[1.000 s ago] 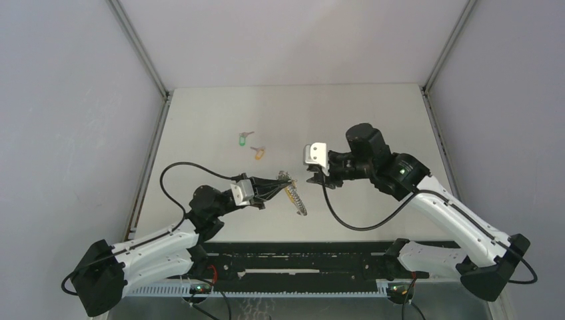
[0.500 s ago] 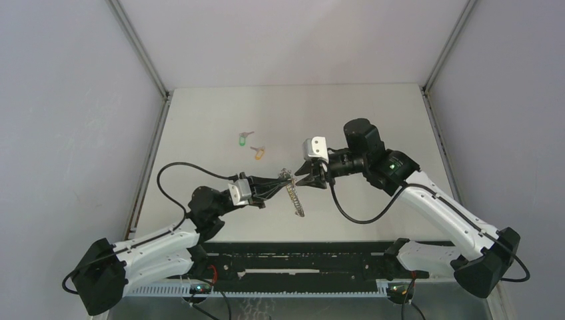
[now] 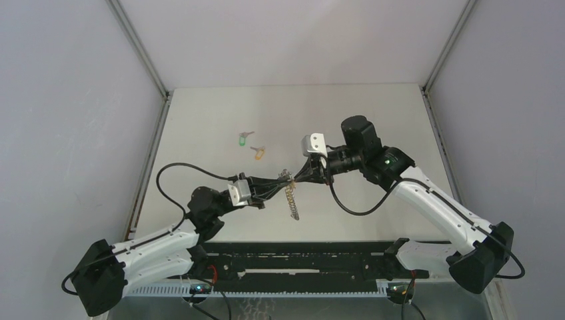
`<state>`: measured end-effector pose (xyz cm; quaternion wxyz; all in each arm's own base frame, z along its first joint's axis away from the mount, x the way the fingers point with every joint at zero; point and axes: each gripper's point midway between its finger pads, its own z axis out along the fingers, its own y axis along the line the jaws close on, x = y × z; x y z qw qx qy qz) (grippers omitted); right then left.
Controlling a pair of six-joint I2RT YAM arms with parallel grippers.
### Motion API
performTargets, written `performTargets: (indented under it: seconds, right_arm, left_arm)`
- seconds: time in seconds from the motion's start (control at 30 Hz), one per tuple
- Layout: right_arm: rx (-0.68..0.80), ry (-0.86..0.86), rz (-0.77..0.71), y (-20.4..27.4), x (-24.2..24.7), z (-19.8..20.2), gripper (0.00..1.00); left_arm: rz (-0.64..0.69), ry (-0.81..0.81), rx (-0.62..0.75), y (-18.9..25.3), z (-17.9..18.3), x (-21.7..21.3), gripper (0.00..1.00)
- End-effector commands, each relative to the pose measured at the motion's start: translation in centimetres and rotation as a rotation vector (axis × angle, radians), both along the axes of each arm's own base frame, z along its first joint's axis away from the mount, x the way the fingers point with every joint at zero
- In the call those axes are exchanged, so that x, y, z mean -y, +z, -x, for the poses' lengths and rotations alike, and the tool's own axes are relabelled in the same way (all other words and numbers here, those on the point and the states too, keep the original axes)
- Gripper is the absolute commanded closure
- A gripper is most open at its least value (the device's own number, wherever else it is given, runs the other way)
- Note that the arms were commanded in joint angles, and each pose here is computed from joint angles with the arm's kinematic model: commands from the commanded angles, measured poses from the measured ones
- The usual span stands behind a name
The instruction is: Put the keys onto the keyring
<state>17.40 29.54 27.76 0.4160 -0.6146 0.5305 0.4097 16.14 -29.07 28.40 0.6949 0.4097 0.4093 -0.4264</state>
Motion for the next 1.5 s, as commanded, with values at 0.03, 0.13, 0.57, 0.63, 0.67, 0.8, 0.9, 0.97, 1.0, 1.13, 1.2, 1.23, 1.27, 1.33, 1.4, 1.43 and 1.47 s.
performTargets:
  seconds: [0.03,0.13,0.57,0.63,0.67,0.8,0.9,0.97,1.0,1.13,1.2,1.23,1.27,1.33,1.4,1.43,1.47]
  right_arm:
    - [-0.028,-0.001,0.013,-0.5,0.6,-0.1,1.0]
    - [-0.045,0.017,0.012,-0.7,0.4,0.1,1.0]
    - [-0.001,0.067,-0.023,-0.2,-2.0,0.7,0.94]
    - [0.024,0.067,-0.019,-0.1,-1.8,0.8,0.88]
    - [0.036,0.061,-0.017,0.0,-1.5,0.7,0.86]
    - [0.085,0.045,-0.034,0.8,-0.5,0.6,0.79]
    - [0.133,0.041,-0.081,1.5,0.0,0.7,0.75]
    - [0.157,0.043,-0.118,2.1,0.1,0.8,0.74]
    - [0.168,0.049,-0.134,2.4,0.1,1.0,0.73]
    - [0.19,0.067,-0.171,3.0,-0.3,1.1,0.73]
    - [0.191,0.073,-0.179,3.2,-0.5,1.0,0.73]
    - [0.188,0.081,-0.184,3.2,-0.6,1.1,0.73]
    - [0.188,0.091,-0.189,3.2,-0.7,1.2,0.73]
    - [0.185,0.108,-0.195,3.2,-0.9,1.4,0.73]
    - [0.183,0.121,-0.195,3.1,-1.1,1.5,0.73]
    - [0.178,0.127,-0.192,2.9,-1.2,1.5,0.73]
    - [0.176,0.133,-0.192,2.8,-1.2,1.6,0.73]
  left_arm:
    - [0.099,-0.027,0.094,3.0,1.6,-1.0,1.0]
    - [0.109,-0.037,0.098,3.2,1.8,-1.0,1.0]
    - [0.192,-0.094,0.091,4.0,2.4,-0.7,1.0]
    - [0.191,-0.085,0.092,3.9,2.3,-0.8,1.0]
    - [0.193,-0.082,0.094,3.9,2.4,-1.0,1.0]
    - [0.189,-0.08,0.094,3.8,2.4,-1.1,1.0]
    - [0.191,-0.08,0.095,3.8,2.5,-1.1,1.0]
    - [0.193,-0.085,0.097,4.0,2.6,-1.2,1.0]
    - [0.194,-0.087,0.098,4.0,2.7,-1.1,1.0]
    - [0.197,-0.1,0.099,4.3,2.8,-1.0,1.0]
    - [0.2,-0.106,0.101,4.4,2.9,-1.0,1.0]
    - [0.201,-0.109,0.1,4.4,2.9,-0.9,1.0]
    - [0.202,-0.112,0.099,4.4,2.9,-0.9,1.0]
    - [0.206,-0.115,0.099,4.5,2.9,-0.8,1.0]
    - [0.207,-0.117,0.098,4.5,2.9,-0.8,1.0]
    - [0.208,-0.118,0.099,4.5,2.9,-0.8,1.0]
    - [0.207,-0.119,0.098,4.4,2.9,-0.7,1.0]
